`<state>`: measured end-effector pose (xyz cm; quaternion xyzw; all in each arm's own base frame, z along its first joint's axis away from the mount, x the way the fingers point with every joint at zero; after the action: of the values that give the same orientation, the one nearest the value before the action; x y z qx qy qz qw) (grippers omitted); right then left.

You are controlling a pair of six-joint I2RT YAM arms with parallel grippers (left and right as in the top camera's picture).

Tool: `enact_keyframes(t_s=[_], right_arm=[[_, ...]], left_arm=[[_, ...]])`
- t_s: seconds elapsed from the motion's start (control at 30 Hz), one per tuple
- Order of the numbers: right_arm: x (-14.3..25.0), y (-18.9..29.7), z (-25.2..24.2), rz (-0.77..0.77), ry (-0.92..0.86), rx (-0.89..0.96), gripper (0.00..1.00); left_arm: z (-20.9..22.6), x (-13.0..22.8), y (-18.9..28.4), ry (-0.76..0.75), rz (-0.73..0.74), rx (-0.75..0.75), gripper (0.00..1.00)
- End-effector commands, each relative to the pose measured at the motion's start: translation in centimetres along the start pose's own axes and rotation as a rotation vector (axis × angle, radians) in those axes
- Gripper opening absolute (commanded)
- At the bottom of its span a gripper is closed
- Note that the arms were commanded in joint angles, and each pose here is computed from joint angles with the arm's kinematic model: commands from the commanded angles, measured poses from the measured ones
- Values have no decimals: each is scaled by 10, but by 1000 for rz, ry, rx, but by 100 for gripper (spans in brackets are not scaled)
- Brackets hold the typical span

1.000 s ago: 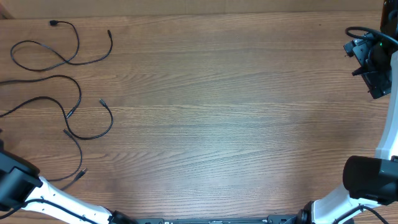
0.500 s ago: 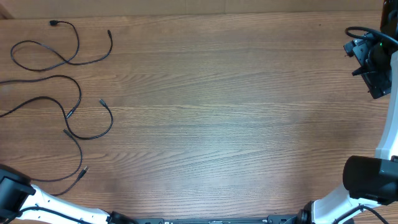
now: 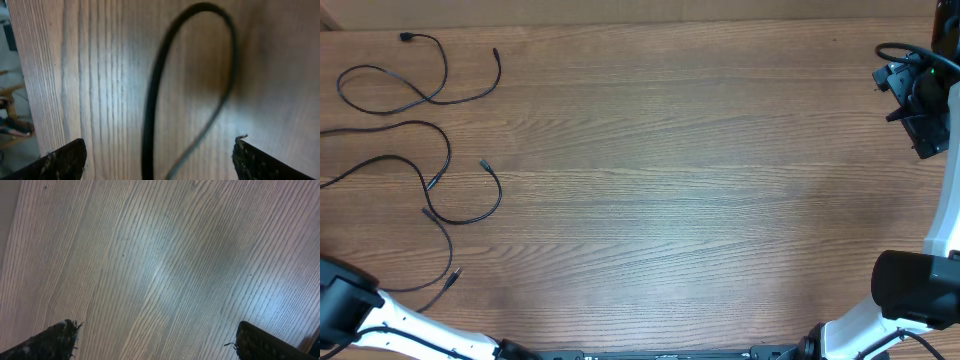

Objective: Untangle cables

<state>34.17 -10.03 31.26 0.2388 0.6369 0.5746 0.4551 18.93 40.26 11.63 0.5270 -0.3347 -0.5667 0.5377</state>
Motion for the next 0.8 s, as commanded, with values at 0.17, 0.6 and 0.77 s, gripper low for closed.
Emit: enact_keyframes(t_s=[0.17, 0.6, 0.77], right_arm=[[-1, 2, -1, -18, 3, 6, 100], [-1, 2, -1, -18, 3, 6, 100], [-1, 2, -1, -18, 3, 6, 100]], left_arm=[[0, 0, 124, 4, -247, 236, 100], [-47, 175, 296, -584, 286, 1207, 100], [-47, 268, 314, -954, 405, 1225, 100]])
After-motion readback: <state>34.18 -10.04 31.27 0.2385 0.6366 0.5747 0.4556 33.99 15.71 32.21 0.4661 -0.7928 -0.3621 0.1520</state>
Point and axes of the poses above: each gripper's point midway between its finger pads, its own y axis back along the fingers, its own z axis along the line the jaws close on, x = y × z, the point moved 5 cm from there along y, back along the fingers, and after that the axes turned 8 degrees about y, right-handed, at the moved point
